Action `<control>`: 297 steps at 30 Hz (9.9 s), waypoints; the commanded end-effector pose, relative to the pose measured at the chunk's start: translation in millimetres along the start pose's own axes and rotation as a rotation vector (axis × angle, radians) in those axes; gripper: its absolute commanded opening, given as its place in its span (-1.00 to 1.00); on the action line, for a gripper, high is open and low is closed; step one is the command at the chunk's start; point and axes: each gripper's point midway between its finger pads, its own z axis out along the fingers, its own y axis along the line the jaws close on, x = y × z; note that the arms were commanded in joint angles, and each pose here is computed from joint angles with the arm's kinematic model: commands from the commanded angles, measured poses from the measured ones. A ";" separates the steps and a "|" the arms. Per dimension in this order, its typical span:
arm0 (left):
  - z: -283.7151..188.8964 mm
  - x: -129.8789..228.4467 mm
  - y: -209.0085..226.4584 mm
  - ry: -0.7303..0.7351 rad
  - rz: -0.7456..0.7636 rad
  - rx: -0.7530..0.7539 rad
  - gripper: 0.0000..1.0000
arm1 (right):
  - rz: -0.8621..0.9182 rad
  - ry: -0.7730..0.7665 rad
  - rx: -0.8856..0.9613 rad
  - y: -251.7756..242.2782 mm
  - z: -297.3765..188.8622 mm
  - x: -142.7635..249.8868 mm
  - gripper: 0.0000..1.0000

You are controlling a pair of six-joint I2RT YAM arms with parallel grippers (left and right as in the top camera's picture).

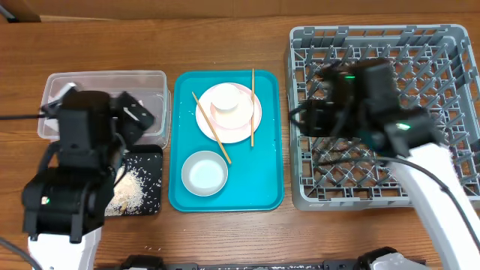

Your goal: Sort waste into correct bins and load items into the dishwasher

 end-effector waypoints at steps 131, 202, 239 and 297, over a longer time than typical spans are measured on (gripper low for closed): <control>166.2 60.5 87.2 0.334 0.163 -0.672 1.00 | -0.291 0.247 0.336 13.7 225.2 108.7 -0.28; 166.2 60.4 87.2 0.334 0.163 -0.672 0.99 | -0.310 0.051 0.149 80.4 149.6 58.3 -0.92; 166.2 60.4 87.2 0.334 0.163 -0.673 1.00 | 0.035 0.173 0.569 -115.6 62.5 26.3 -0.92; 166.2 60.5 87.2 0.334 0.163 -0.672 1.00 | 0.095 0.173 0.489 -63.0 194.1 62.8 -0.42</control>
